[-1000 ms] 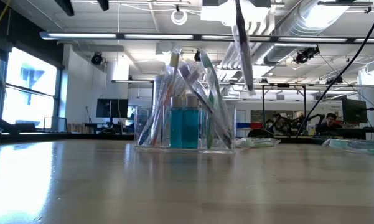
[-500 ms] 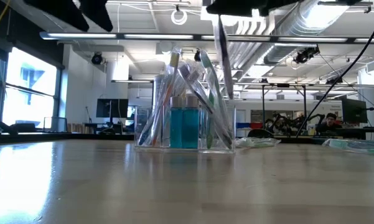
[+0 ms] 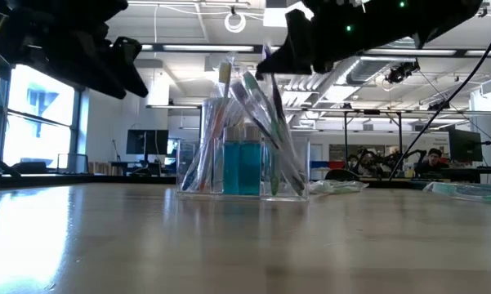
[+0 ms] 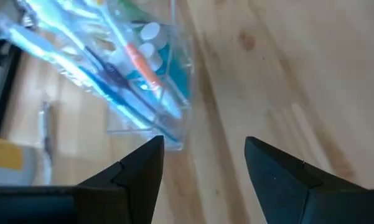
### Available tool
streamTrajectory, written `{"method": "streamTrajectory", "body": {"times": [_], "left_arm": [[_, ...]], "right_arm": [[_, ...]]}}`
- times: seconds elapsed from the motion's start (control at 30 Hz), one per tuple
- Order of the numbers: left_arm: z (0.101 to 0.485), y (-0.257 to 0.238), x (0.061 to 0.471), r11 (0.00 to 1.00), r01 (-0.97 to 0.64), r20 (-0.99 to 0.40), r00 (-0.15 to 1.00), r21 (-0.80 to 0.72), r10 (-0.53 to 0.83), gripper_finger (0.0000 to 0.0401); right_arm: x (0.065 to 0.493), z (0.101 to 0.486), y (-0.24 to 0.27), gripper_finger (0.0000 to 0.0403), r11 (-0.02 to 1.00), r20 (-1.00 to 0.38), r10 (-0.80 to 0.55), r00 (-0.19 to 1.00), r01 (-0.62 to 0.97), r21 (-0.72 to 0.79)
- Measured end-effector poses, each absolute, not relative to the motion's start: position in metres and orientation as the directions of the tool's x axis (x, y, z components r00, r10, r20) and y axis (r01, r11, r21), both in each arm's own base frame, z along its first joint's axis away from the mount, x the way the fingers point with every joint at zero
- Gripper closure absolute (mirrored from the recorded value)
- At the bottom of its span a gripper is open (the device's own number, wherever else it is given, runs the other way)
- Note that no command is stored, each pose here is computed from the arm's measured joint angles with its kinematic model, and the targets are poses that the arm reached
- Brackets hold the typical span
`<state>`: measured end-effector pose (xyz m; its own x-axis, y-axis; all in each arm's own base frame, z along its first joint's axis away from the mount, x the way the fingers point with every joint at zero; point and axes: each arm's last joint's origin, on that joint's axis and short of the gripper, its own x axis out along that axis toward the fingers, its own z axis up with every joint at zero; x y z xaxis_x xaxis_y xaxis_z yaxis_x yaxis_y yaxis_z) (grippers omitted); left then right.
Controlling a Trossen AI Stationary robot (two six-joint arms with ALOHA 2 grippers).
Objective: Pick & Place toothbrushing station
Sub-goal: Put the violet toothbrush into the transparent organizer
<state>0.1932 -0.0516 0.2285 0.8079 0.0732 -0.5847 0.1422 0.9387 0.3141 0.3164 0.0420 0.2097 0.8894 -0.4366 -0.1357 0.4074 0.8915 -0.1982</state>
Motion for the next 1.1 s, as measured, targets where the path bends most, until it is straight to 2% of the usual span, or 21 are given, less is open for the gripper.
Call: {"method": "streamTrajectory", "body": {"times": [0.27, 0.43, 0.87, 1.1], "left_arm": [[0.233, -0.055, 0.197, 0.96, 0.226, -0.553, 0.827, 0.167, -0.099, 0.0185], [0.237, -0.058, 0.199, 0.956, 0.264, -0.518, 0.84, 0.126, -0.164, 0.0185], [0.236, -0.058, 0.199, 0.954, 0.27, -0.522, 0.837, 0.13, -0.165, 0.0185], [0.236, -0.058, 0.199, 0.954, 0.27, -0.527, 0.833, 0.127, -0.166, 0.0185]], "right_arm": [[0.319, 0.186, 0.043, 0.0392, 0.884, -0.243, -0.462, 0.853, 0.464, -0.054], [0.32, 0.178, 0.044, 0.038, 0.86, -0.26, -0.503, 0.824, 0.509, -0.051], [0.311, 0.18, 0.073, 0.0259, 0.81, -0.22, -0.581, 0.784, 0.533, -0.243], [0.296, 0.204, 0.092, 0.0187, 0.757, -0.205, -0.642, 0.739, 0.569, -0.32]]}}
